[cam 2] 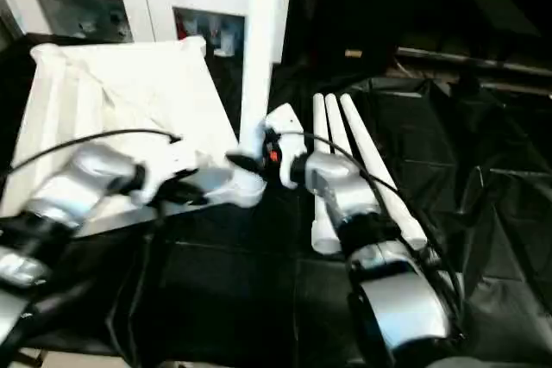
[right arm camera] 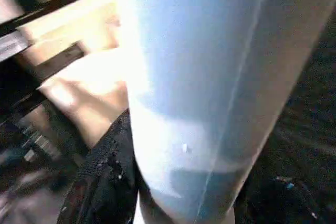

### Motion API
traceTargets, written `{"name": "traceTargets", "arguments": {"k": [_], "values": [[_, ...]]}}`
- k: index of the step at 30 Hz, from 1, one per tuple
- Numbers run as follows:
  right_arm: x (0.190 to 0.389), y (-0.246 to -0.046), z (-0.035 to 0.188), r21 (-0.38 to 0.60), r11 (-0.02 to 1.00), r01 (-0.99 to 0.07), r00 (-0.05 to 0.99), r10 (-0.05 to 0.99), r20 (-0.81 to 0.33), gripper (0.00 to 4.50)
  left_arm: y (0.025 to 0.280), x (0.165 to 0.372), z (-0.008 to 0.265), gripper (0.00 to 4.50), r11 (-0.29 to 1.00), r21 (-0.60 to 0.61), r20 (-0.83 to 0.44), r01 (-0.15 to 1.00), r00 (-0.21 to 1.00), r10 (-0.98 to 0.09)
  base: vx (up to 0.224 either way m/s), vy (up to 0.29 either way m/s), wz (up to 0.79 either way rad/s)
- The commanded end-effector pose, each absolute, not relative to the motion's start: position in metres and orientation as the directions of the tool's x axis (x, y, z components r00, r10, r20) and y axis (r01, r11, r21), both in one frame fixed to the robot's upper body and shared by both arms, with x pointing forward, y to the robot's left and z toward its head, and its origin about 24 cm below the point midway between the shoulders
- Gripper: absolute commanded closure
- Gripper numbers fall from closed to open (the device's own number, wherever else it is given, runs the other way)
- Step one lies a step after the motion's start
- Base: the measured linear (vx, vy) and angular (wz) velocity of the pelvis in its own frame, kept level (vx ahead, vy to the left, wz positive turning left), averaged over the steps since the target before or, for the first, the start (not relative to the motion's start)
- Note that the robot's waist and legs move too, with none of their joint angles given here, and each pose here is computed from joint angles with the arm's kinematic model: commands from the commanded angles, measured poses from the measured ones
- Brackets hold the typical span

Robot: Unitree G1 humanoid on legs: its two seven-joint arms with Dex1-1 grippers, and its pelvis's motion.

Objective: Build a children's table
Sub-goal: Insert table leg to table base

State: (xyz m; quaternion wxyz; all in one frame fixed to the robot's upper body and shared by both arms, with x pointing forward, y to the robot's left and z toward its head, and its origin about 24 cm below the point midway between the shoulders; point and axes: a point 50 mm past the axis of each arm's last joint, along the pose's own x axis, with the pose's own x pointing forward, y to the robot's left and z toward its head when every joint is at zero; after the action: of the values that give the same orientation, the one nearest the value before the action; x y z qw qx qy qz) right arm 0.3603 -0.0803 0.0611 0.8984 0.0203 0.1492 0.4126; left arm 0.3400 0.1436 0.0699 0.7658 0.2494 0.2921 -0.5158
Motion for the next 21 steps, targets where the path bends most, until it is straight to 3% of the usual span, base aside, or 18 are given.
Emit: {"name": "traceTargets", "arguments": {"k": [1,4,8,11,14,17,21], "values": [[0.34,-0.099,-0.005,0.226,0.866,-0.447,0.681,0.493,-0.542,2.62,0.121,0.352,0.075,4.5,0.44,0.126,-0.675,0.889,0.402,-0.619,0.0,0.0,0.0],[0.339,-0.09,-0.007,0.229,0.887,-0.401,0.697,0.458,-0.552,2.62,0.112,0.355,0.073,4.5,0.481,0.128,-0.673,0.867,0.433,-0.6,-0.019,0.004,0.04],[0.338,-0.059,-0.004,0.197,0.914,-0.355,0.73,0.402,-0.553,2.62,0.085,0.361,0.07,4.5,0.555,0.167,-0.657,0.815,0.512,-0.554,0.0,0.0,0.0],[0.339,-0.049,0.0,0.2,0.911,-0.36,0.744,0.41,-0.527,2.62,0.083,0.366,0.07,4.5,0.594,0.218,-0.639,0.775,0.573,-0.513,0.0,0.0,0.0],[0.342,-0.047,0.008,0.206,0.901,-0.383,0.772,0.434,-0.464,2.62,0.087,0.369,0.072,4.5,0.603,0.24,-0.619,0.76,0.599,-0.508,0.0,0.0,0.0],[0.348,-0.055,0.024,0.26,0.865,-0.43,0.8,0.498,-0.334,2.62,0.094,0.364,0.074,4.5,0.533,0.263,-0.596,0.804,0.57,-0.566,-0.014,0.033,-0.19],[0.349,-0.067,0.031,0.272,0.84,-0.47,0.801,0.535,-0.268,2.62,0.101,0.358,0.072,4.5,0.471,0.271,-0.593,0.839,0.531,-0.605,0.0,0.0,0.0]]}}
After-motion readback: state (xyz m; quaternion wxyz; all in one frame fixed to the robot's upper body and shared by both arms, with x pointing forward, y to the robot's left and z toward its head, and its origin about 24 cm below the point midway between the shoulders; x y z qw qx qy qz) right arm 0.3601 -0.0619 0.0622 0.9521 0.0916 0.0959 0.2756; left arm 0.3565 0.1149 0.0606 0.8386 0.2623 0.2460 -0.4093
